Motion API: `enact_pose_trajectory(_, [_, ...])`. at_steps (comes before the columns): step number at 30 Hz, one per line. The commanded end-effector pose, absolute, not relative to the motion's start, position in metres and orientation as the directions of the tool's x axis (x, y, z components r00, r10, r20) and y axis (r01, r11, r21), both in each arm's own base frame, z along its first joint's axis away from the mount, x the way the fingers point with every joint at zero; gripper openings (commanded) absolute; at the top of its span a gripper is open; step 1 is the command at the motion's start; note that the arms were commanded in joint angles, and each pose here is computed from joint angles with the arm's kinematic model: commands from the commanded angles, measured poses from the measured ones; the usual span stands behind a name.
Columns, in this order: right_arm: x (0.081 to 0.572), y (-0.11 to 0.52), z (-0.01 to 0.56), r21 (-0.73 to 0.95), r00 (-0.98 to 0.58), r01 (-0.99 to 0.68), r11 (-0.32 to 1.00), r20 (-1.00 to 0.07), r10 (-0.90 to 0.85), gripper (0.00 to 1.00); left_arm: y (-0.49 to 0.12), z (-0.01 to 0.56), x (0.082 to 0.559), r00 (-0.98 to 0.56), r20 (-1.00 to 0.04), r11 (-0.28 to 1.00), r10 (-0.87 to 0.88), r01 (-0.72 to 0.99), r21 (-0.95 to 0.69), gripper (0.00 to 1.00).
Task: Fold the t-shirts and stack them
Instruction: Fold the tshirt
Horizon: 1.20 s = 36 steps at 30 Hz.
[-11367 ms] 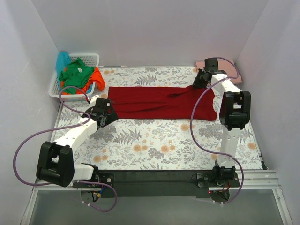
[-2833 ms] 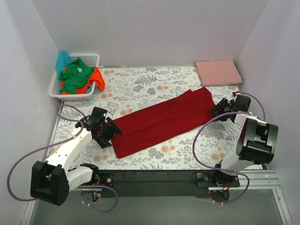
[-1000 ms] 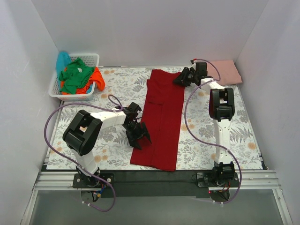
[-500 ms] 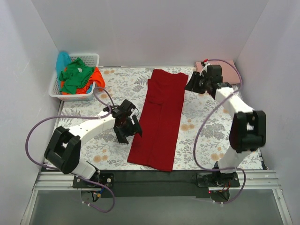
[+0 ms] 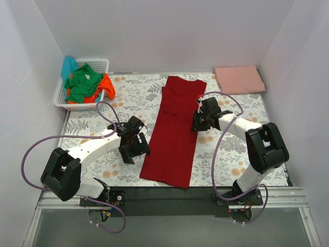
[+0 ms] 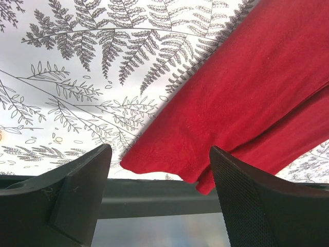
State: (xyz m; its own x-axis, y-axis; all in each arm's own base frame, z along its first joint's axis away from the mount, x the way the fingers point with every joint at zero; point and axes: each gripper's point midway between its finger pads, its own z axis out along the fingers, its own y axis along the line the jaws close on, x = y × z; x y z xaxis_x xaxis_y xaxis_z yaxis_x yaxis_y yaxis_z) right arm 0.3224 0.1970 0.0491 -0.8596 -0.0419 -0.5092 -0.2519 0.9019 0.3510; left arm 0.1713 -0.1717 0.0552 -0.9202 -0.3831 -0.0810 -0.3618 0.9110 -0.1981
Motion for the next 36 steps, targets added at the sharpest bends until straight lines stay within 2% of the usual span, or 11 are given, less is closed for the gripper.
enact_pose_trajectory(1, [0.366, 0.203, 0.058, 0.29, -0.793, -0.297, 0.91, -0.606, -0.066, 0.29, -0.171, 0.058, 0.177, -0.905, -0.116, 0.9, -0.408, -0.378, -0.214, 0.76])
enact_pose_trajectory(6, [0.396, 0.201, 0.032, 0.227, -0.801, -0.284, 0.932, -0.591, -0.1, 0.28, -0.174, 0.056, 0.18, -0.899, -0.113, 0.893, -0.423, -0.393, -0.22, 0.76])
enact_pose_trajectory(14, [0.452, 0.192, 0.028, 0.185, -0.789, -0.25, 0.95, -0.608, -0.089, 0.29, -0.174, 0.046, 0.187, -0.896, -0.119, 0.896, -0.429, -0.404, -0.185, 0.76])
enact_pose_trajectory(19, [0.441, 0.184, 0.026, 0.172, -0.813, -0.239, 0.956, -0.574, -0.1, 0.31, -0.179, 0.041, 0.183, -0.902, -0.085, 0.894, -0.423, -0.4, -0.199, 0.76])
enact_pose_trajectory(22, [0.422, 0.176, 0.026, 0.164, -0.828, -0.228, 0.96, -0.551, -0.103, 0.32, -0.183, 0.039, 0.182, -0.907, -0.069, 0.895, -0.414, -0.393, -0.21, 0.76])
enact_pose_trajectory(25, [0.396, 0.177, 0.045, 0.206, -0.823, -0.248, 0.946, -0.56, -0.094, 0.38, -0.187, 0.04, 0.179, -0.916, -0.054, 0.901, -0.396, -0.377, -0.216, 0.76])
enact_pose_trajectory(26, [0.391, 0.179, 0.068, 0.22, -0.8, -0.26, 0.94, -0.594, -0.082, 0.42, -0.188, 0.04, 0.178, -0.918, -0.051, 0.901, -0.394, -0.375, -0.22, 0.76])
enact_pose_trajectory(29, [0.356, 0.169, 0.082, 0.227, -0.809, -0.226, 0.947, -0.586, -0.053, 0.47, -0.192, 0.041, 0.173, -0.923, -0.043, 0.903, -0.383, -0.364, -0.226, 0.76])
enact_pose_trajectory(34, [0.26, 0.149, 0.064, 0.229, -0.904, -0.144, 0.963, -0.426, -0.034, 0.52, -0.194, 0.038, 0.162, -0.94, -0.023, 0.922, -0.341, -0.33, -0.204, 0.76])
enact_pose_trajectory(36, [0.227, 0.156, 0.057, 0.255, -0.922, -0.167, 0.953, -0.384, -0.059, 0.54, -0.195, 0.036, 0.156, -0.944, -0.014, 0.927, -0.329, -0.32, -0.193, 0.76])
